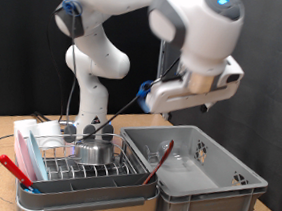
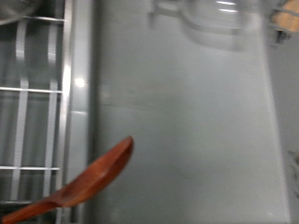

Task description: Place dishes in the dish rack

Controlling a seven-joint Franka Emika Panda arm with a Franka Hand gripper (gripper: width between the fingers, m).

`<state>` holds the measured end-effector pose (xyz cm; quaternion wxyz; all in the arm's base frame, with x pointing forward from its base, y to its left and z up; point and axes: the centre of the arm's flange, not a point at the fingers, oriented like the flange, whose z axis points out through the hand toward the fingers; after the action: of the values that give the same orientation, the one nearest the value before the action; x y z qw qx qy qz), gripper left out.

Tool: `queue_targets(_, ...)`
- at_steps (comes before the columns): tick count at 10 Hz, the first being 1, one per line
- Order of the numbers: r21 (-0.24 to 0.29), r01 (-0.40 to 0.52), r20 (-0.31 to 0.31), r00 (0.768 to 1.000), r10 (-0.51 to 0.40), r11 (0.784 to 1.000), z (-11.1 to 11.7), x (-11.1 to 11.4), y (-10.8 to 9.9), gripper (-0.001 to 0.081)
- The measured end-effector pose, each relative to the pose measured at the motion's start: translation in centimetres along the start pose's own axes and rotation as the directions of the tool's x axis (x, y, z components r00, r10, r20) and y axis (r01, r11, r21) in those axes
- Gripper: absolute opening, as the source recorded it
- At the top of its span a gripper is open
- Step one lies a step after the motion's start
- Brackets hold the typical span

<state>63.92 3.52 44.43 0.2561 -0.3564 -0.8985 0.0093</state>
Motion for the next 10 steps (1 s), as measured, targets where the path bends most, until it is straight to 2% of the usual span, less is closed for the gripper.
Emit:
queue_targets(1, 0.042, 0.003, 0.042, 0.999, -0.005, 0.999, -0.5, 1.7, 0.4, 0.0811)
queue_targets(2, 0.063, 0.002, 0.055, 0.998, -0.006, 0.998, -1.1, 3.2, 0.6, 0.0811)
queue_targets(3, 0.083, -0.001, 0.018, 1.000, 0.000, 0.997, -1.5, 4.5, 0.6, 0.0811)
queue_targets(4, 0.088, -0.003, -0.052, 0.999, 0.008, 0.996, -1.8, 4.5, 0.4, 0.0811)
queue_targets(5, 0.080, -0.006, -0.023, 1.000, 0.008, 0.997, -1.8, 4.2, 0.6, 0.0811)
queue_targets(7, 0.082, 0.080, 0.075, 0.993, -0.086, 0.993, -1.7, 4.6, 1.1, 0.0811)
queue_targets(10, 0.129, 0.223, 0.135, 0.961, -0.240, 0.966, -2.3, 8.6, 0.2, 0.0811)
